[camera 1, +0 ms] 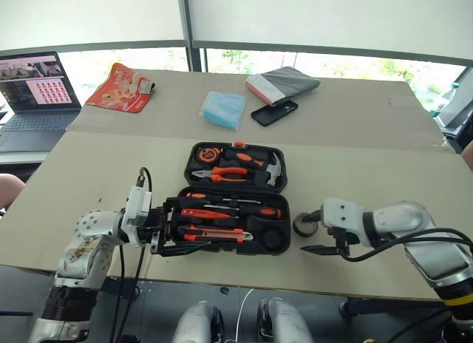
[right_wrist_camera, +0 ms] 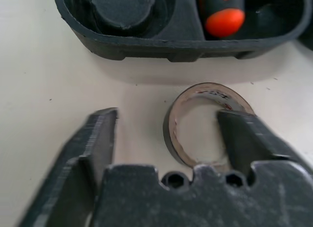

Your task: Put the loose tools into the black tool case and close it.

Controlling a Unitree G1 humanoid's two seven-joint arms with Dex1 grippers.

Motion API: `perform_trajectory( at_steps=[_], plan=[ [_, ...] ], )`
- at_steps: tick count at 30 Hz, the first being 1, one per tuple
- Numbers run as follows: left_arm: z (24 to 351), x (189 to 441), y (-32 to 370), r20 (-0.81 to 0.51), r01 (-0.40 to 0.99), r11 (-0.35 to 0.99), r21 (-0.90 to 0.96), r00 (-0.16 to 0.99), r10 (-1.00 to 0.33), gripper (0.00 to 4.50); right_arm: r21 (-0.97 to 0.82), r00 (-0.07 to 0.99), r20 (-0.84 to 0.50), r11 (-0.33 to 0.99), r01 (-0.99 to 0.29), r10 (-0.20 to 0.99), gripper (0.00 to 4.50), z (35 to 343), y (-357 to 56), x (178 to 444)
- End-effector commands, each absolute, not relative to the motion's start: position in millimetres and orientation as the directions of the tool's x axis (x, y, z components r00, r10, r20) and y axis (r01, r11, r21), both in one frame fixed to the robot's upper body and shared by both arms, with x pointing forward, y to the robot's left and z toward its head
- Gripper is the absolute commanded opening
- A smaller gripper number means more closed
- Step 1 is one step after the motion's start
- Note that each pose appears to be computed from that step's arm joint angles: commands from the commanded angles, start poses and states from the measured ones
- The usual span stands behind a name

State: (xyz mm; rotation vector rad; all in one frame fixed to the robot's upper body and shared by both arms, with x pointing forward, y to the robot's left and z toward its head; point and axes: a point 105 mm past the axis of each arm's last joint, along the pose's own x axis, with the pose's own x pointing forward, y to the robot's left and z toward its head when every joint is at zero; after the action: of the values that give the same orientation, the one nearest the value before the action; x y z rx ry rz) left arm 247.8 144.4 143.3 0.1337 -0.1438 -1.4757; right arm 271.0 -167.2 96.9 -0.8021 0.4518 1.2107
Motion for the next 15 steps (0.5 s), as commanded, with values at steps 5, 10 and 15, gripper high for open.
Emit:
perform_trajectory(
  at_steps=[5, 10, 15],
  plan=[
    [151, 246, 143, 0.032, 0.971, 0.08, 0.225, 0.074, -0.997, 4.5, -0.337, 0.313, -0.699, 0.091, -0.937, 0.642, 0.75, 108, -165, 272],
    [148, 243, 142, 0.034, 0.972, 0.074, 0.225, 0.068, -0.997, 4.5, -0.31, 0.275, -0.685, 0.072, -0.948, 0.674, 0.02, 124, -164, 266],
    [147, 242, 143, 0.032, 0.972, 0.074, 0.224, 0.069, -0.997, 4.5, -0.237, 0.152, -0.604, 0.006, -0.971, 0.783, 0.02, 158, -133, 253]
  ],
)
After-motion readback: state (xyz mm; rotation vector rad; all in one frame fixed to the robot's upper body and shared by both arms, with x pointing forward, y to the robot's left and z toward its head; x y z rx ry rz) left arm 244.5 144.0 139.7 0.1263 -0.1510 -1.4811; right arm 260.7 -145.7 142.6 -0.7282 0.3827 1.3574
